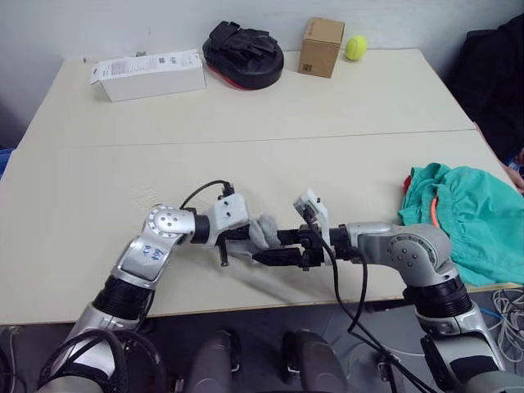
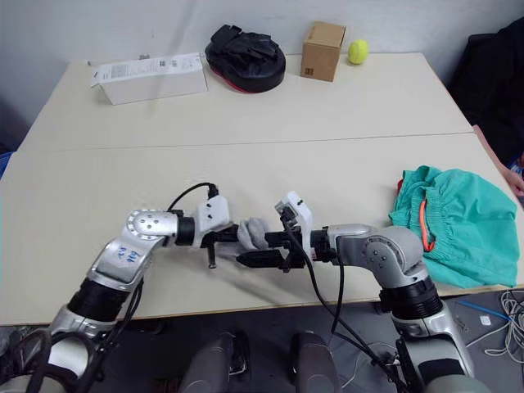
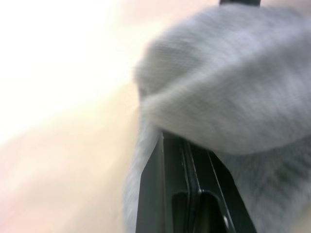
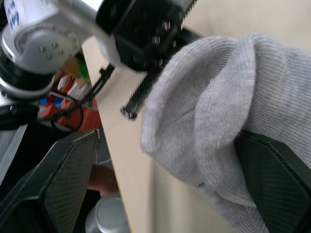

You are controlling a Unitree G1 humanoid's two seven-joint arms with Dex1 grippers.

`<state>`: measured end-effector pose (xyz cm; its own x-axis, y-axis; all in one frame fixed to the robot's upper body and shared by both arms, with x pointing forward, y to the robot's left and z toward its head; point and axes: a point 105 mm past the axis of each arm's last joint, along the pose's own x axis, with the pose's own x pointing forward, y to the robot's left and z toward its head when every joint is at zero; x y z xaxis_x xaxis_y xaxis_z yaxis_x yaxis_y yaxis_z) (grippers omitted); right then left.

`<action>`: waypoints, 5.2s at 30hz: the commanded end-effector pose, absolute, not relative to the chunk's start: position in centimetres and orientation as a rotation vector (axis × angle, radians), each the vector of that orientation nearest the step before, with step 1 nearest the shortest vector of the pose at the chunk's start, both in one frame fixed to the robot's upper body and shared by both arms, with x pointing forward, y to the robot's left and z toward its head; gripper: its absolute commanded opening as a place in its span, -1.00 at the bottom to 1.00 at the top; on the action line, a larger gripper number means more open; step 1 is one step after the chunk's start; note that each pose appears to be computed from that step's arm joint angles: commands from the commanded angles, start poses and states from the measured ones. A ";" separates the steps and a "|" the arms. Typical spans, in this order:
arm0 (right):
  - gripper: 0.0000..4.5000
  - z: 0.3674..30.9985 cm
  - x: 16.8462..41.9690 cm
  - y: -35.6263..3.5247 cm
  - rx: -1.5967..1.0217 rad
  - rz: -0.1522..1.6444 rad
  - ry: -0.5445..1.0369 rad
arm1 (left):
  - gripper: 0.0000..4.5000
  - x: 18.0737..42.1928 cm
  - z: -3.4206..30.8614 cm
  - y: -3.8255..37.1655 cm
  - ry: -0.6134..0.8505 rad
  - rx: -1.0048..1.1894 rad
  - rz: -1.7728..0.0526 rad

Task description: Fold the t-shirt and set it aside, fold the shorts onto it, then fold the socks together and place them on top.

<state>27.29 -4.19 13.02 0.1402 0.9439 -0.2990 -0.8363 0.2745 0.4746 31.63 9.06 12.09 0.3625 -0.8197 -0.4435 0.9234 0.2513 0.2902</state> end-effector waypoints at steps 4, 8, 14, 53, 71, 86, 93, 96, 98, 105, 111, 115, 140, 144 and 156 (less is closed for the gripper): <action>0.99 13.7 26.8 -3.8 0.143 1.400 0.561 | -1.00 30.3 13.5 11.3 0.204 0.551 -1.147; 0.99 13.9 26.1 -3.5 0.125 1.474 0.551 | -1.00 29.9 13.3 12.2 0.222 0.541 -1.113; 0.99 15.1 26.1 -2.8 0.094 1.547 0.458 | -1.00 29.9 13.1 12.0 0.220 0.534 -1.101; 0.99 14.5 27.0 -4.1 -0.017 1.477 0.406 | -1.00 28.1 13.2 10.6 0.300 0.606 -1.274; 0.99 13.0 31.6 -6.0 0.195 1.243 0.724 | -1.00 28.2 10.6 11.5 0.331 0.616 -1.228; 0.20 10.6 31.0 -2.7 0.247 1.259 0.838 | -1.00 28.1 10.5 11.8 0.332 0.615 -1.208; -0.62 10.7 30.8 -3.1 0.209 1.284 0.794 | -1.00 28.0 10.3 11.8 0.336 0.614 -1.206; -0.62 11.1 30.9 -3.5 0.220 1.276 0.760 | -1.00 28.0 10.2 11.8 0.337 0.611 -1.206; -0.54 11.2 30.8 -3.6 0.255 1.273 0.768 | -1.00 28.0 10.2 11.8 0.336 0.610 -1.205; 0.10 12.1 31.6 -4.9 0.134 1.235 0.617 | -1.00 28.2 10.3 11.8 0.331 0.610 -1.202; 0.10 18.7 32.7 -6.8 0.127 1.279 0.261 | -1.00 28.1 10.2 11.9 0.333 0.609 -1.201; -0.17 19.4 31.1 -5.5 -0.019 1.404 0.143 | -1.00 28.2 10.2 11.9 0.332 0.606 -1.198; -0.97 11.6 30.3 -3.4 -0.445 1.401 0.218 | -1.00 29.0 10.6 11.6 0.311 0.586 -1.190; -0.97 10.7 30.2 -4.3 -0.471 1.396 0.294 | -1.00 29.0 10.5 11.7 0.313 0.590 -1.193; -0.97 14.8 32.2 -9.5 -0.305 1.313 0.309 | -1.00 29.1 10.8 11.6 0.306 0.594 -1.191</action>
